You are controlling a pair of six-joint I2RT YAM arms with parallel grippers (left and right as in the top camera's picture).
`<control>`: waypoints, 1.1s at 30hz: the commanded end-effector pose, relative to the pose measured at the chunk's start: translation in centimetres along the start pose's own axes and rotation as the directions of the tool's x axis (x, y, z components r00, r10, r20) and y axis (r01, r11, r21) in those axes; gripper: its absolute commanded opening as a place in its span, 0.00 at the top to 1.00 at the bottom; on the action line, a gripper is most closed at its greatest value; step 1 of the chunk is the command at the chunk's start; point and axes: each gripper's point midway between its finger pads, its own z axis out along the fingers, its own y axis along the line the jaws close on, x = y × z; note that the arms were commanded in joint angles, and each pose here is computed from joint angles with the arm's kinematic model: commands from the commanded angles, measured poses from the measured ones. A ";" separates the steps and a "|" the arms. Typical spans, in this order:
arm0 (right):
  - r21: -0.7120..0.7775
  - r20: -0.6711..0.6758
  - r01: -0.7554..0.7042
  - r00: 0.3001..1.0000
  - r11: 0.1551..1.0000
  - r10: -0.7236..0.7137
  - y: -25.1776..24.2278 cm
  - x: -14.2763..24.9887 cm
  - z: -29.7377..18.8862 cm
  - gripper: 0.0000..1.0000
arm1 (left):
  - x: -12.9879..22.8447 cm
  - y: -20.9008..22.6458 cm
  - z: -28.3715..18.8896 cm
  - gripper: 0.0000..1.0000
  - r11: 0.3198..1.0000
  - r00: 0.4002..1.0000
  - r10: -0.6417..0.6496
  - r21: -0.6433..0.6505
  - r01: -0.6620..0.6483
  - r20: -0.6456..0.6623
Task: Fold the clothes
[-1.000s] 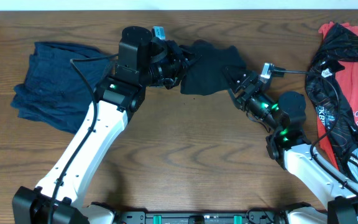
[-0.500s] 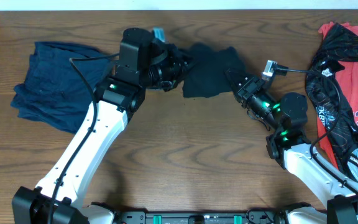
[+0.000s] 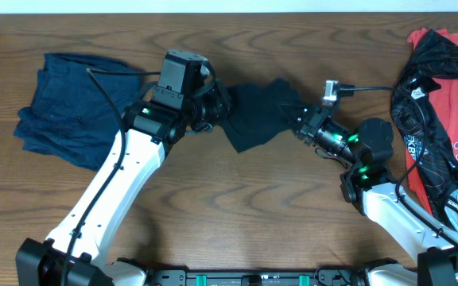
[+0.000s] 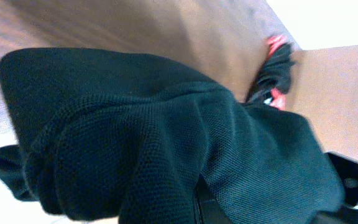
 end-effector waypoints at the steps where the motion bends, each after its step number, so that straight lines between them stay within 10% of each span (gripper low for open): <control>1: -0.031 -0.096 -0.034 0.995 0.999 0.031 0.9 1.3 -0.4 0.90 | -0.4 1.2 -0.4 0.93 0.994 0.996 0.086 -0.067 -0.084 0.025; 8: -0.063 -0.101 -0.008 0.995 0.998 0.002 1.7 0.5 -1.3 0.91 | 2.3 4.3 -0.9 0.51 0.979 0.992 0.084 -0.179 -0.100 -0.094; 15: -0.079 -0.119 -0.005 0.993 0.997 -0.004 2.1 -0.2 -2.5 0.91 | 2.6 4.7 -1.0 0.33 0.977 0.991 0.074 -0.192 -0.094 -0.107; 33: 0.013 -0.019 0.045 0.999 0.999 -0.045 -0.5 -1.9 -2.4 0.88 | -0.7 6.6 -1.0 0.33 0.977 0.999 0.020 -0.210 -0.029 -0.041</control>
